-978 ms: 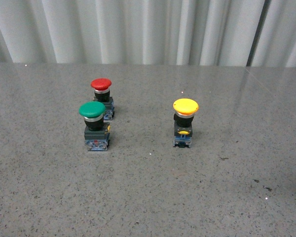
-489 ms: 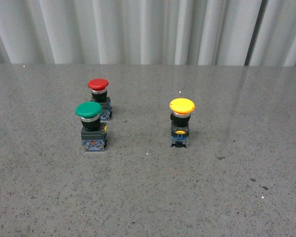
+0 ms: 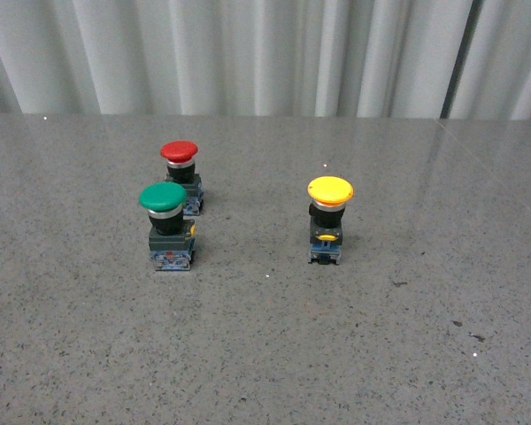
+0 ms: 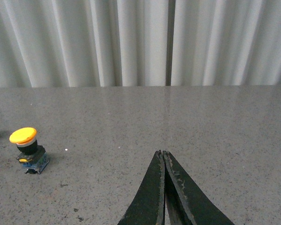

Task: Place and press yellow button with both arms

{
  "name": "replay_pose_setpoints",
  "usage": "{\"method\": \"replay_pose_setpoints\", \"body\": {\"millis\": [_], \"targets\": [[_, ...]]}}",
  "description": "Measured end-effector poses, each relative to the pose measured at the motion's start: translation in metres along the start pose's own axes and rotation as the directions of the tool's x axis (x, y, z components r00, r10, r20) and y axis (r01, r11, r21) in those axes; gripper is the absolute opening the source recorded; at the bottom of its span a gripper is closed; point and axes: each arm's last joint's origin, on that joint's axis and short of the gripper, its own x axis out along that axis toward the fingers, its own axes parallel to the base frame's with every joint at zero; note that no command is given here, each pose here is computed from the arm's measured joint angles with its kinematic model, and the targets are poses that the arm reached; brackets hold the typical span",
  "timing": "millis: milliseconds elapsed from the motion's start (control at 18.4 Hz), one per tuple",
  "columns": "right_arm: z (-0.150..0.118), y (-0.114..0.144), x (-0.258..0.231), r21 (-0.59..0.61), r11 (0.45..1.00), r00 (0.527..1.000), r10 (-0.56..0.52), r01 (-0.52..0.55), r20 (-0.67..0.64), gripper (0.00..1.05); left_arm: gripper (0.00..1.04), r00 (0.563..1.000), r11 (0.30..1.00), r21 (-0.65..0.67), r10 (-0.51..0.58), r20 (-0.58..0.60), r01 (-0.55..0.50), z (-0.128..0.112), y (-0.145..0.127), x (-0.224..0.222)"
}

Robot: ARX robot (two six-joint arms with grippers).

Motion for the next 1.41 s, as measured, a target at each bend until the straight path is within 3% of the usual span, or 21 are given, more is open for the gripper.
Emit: {"method": "replay_pose_setpoints", "body": {"millis": [380,489,543,815,1033,1196,1304,1413], "targets": [[-0.014,0.0,-0.007,0.0,1.0,1.0,0.0,0.0,0.011,0.02,0.98,1.0,1.0,0.0,0.0,0.0,0.0,0.0,0.0,0.0],[-0.022,0.0,-0.016,-0.001,1.0,0.999,0.001,-0.001,-0.039,0.02,0.98,1.0,1.0,0.0,0.0,0.0,0.0,0.0,0.0,0.0],[-0.018,0.0,-0.018,0.0,1.0,1.0,0.002,-0.002,0.015,0.02,0.98,1.0,1.0,0.0,0.0,-0.001,0.0,0.0,0.0,0.0],[-0.019,0.0,-0.018,0.0,1.0,1.0,0.0,0.0,-0.002,0.02,0.98,1.0,1.0,0.0,0.001,0.0,-0.001,0.0,0.0,0.0],[-0.019,0.0,-0.018,-0.001,1.0,1.0,0.0,0.0,-0.002,0.52,0.98,1.0,1.0,0.0,0.0,0.0,0.0,0.0,0.0,0.0],[-0.019,0.0,-0.018,-0.001,1.0,1.0,0.0,0.0,-0.001,0.83,0.98,1.0,1.0,0.0,0.0,0.0,0.0,0.0,0.0,0.0],[-0.019,0.0,-0.018,-0.001,1.0,1.0,0.0,0.0,-0.001,0.99,0.98,1.0,1.0,0.0,0.0,0.0,0.0,0.0,0.0,0.0],[-0.019,0.0,-0.018,-0.001,1.0,1.0,0.0,0.0,-0.002,0.97,0.98,1.0,1.0,0.0,0.0,0.0,0.0,0.0,0.0,0.0]]}}
